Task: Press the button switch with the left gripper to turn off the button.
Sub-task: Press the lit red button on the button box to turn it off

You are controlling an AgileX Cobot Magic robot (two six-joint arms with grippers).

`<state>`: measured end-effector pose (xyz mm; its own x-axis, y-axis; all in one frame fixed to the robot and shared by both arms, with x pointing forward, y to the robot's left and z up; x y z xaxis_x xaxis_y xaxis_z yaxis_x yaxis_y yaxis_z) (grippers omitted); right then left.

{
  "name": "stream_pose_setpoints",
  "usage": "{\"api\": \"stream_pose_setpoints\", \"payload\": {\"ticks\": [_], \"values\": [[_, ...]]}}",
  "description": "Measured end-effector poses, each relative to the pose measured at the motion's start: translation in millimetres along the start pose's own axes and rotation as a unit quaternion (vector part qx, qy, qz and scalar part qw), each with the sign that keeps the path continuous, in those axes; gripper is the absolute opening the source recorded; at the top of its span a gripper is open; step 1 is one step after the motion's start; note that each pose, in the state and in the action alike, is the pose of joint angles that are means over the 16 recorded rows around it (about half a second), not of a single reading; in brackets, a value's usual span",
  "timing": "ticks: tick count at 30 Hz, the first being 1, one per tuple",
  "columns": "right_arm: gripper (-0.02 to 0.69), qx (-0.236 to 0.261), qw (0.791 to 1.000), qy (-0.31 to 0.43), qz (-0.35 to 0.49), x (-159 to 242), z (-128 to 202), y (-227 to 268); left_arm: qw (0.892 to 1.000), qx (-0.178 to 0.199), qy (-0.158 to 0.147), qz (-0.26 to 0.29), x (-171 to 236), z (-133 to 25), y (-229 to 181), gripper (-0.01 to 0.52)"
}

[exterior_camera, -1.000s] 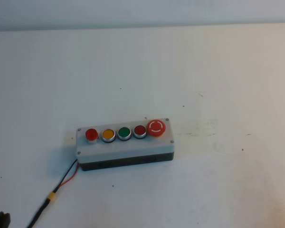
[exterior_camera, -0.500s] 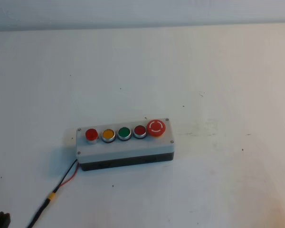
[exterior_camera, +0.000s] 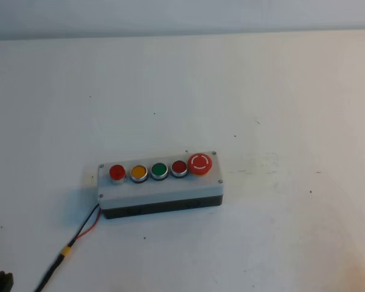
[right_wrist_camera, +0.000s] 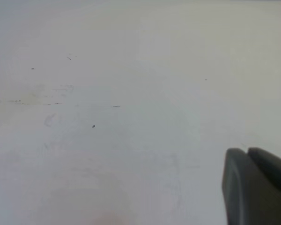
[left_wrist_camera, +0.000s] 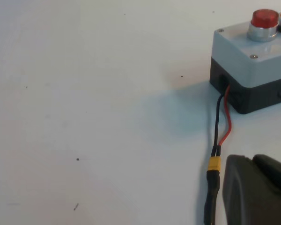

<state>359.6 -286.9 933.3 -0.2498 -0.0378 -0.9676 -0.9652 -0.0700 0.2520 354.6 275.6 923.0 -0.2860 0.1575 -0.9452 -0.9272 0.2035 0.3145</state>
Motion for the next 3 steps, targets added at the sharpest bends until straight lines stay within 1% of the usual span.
{"api": "stream_pose_setpoints", "payload": {"ticks": [3], "values": [[-0.016,0.000,1.000,0.000,0.000,0.0,0.0,0.0,1.000,0.000,0.000,0.000,0.0,0.0,0.0,-0.002]]}}
Point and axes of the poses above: a point on each arm's last joint axis where the gripper is mounted, y pointing back along that axis away from the gripper, z along the wrist's bending axis when the last joint is at zero, x = y × z, the point moved 7 cm from there along -y, pointing out along that axis toward the gripper, and after that the axes turned 4 degrees about y, right-handed, at the moved point
